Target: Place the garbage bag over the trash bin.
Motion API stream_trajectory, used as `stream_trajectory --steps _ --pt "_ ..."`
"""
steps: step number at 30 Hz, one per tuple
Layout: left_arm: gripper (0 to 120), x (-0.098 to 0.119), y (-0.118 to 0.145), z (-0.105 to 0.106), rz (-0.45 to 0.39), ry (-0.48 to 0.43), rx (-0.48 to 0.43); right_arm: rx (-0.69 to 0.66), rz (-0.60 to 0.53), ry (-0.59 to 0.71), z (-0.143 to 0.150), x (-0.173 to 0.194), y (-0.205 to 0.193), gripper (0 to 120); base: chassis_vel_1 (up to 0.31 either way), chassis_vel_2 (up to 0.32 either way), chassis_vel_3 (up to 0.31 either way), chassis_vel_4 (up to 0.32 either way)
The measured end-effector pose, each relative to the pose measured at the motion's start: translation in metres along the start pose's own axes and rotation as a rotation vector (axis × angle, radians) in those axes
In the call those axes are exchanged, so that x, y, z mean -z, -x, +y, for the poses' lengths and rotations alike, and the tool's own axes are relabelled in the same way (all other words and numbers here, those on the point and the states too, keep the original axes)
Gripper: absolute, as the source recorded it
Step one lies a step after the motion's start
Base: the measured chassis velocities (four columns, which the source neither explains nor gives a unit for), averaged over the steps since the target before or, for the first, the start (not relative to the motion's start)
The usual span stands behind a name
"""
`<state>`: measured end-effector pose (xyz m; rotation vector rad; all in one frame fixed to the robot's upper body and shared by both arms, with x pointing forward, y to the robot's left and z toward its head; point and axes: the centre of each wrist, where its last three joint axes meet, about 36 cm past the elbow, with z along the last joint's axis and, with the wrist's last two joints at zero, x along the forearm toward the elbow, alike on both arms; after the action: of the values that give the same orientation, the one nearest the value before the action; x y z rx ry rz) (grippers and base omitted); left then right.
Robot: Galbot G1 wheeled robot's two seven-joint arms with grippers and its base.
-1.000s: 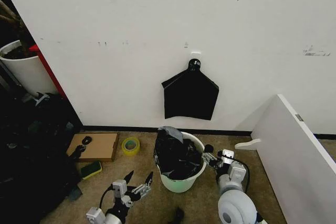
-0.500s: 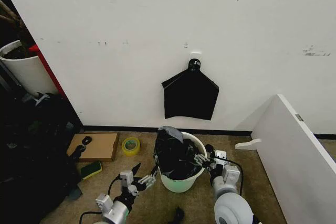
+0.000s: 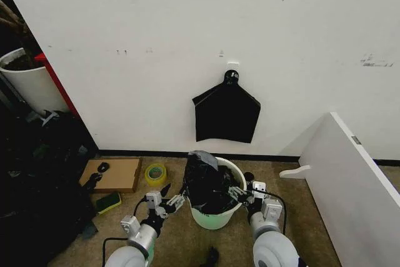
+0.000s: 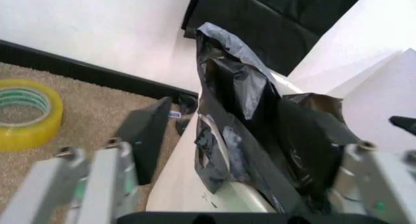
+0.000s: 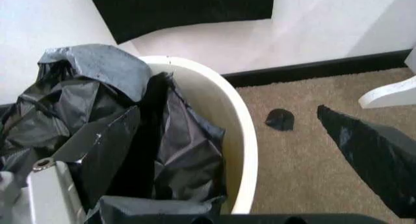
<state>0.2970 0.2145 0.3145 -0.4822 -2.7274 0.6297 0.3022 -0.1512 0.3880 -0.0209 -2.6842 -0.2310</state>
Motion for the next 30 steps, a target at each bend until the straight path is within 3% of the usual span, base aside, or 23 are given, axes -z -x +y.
stream_trajectory --steps 18,23,30 --pt "0 -0.002 0.026 0.010 0.019 -0.042 0.035 0.003 0.003 0.002 -0.001 0.001 0.000 100 0.000 0.000 0.000 0.000" --pt "0 0.002 0.024 0.007 0.011 -0.056 0.023 0.006 0.005 0.002 -0.001 0.000 0.000 100 0.000 0.000 0.000 0.000" --pt "25 0.000 0.026 0.007 0.011 -0.092 0.021 0.009 0.009 0.002 0.000 -0.002 -0.001 100 0.000 0.000 0.000 0.000"
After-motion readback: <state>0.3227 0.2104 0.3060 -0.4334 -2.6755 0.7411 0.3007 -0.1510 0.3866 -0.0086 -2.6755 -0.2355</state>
